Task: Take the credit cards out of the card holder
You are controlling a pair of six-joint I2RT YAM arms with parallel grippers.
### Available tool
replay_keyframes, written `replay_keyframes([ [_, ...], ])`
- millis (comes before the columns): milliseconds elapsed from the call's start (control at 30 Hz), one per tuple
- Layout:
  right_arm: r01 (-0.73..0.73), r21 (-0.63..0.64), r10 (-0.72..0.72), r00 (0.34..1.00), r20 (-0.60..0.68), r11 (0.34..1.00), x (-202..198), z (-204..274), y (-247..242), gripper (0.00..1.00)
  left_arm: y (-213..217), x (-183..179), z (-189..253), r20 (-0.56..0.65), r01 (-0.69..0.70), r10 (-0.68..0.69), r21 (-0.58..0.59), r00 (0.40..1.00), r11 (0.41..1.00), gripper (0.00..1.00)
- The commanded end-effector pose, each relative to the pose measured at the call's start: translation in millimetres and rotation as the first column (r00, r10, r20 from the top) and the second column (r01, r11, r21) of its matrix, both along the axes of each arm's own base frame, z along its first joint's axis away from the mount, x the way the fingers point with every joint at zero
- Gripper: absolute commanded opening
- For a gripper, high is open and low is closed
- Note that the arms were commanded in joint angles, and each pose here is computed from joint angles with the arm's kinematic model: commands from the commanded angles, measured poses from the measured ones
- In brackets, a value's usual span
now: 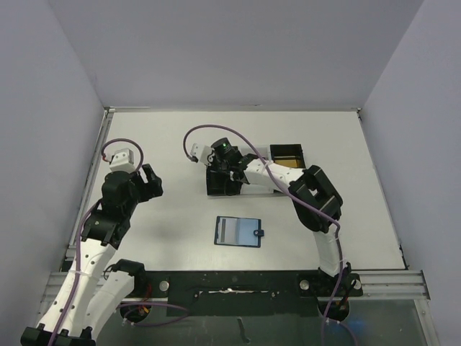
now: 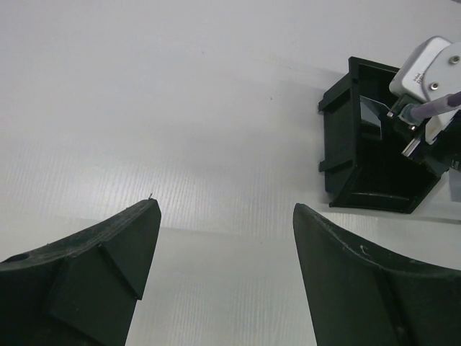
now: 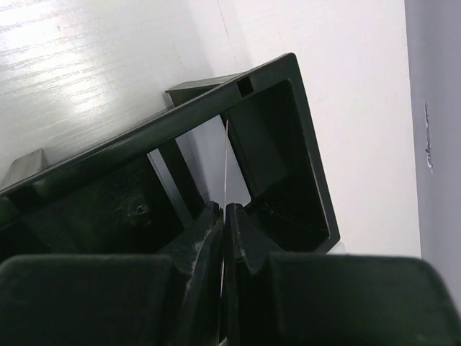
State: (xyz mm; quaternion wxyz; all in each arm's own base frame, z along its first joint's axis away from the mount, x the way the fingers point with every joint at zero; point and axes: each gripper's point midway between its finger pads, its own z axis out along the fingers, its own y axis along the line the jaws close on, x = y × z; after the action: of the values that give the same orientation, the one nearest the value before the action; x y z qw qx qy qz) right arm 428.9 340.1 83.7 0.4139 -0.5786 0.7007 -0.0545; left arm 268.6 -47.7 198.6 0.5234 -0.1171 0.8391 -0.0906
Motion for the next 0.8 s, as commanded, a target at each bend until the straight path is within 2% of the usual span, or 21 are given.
replay_keyframes([
  [0,0.013,0.032,-0.017,0.995,0.102,0.999,26.9,23.2,7.6,0.02,5.9,6.3,21.5,0.089,-0.026,0.026,-0.001,0.996,1.0,0.74],
  [233,0.004,0.002,-0.004,0.996,0.093,1.0,37.0,9.5,10.1,0.04,4.9,7.0,20.6,0.086,-0.02,0.02,-0.003,0.996,1.0,0.74],
  [367,-0.033,0.002,0.033,0.999,0.038,0.999,26.5,-2.1,13.3,0.1,2.7,8.1,18.8,0.079,-0.007,0.007,-0.004,0.997,1.0,0.74],
  [600,-0.082,-0.003,0.082,0.995,-0.058,0.997,7.6,-21.8,12.7,0.26,2.3,9.3,17.1,0.072,-0.002,0.002,-0.006,0.997,1.0,0.74],
  [767,-0.082,-0.024,0.08,0.994,-0.081,0.996,7.6,-28.9,6.9,0.31,1.4,9.6,15.9,0.067,0.002,-0.002,-0.007,0.998,1.0,0.74],
])
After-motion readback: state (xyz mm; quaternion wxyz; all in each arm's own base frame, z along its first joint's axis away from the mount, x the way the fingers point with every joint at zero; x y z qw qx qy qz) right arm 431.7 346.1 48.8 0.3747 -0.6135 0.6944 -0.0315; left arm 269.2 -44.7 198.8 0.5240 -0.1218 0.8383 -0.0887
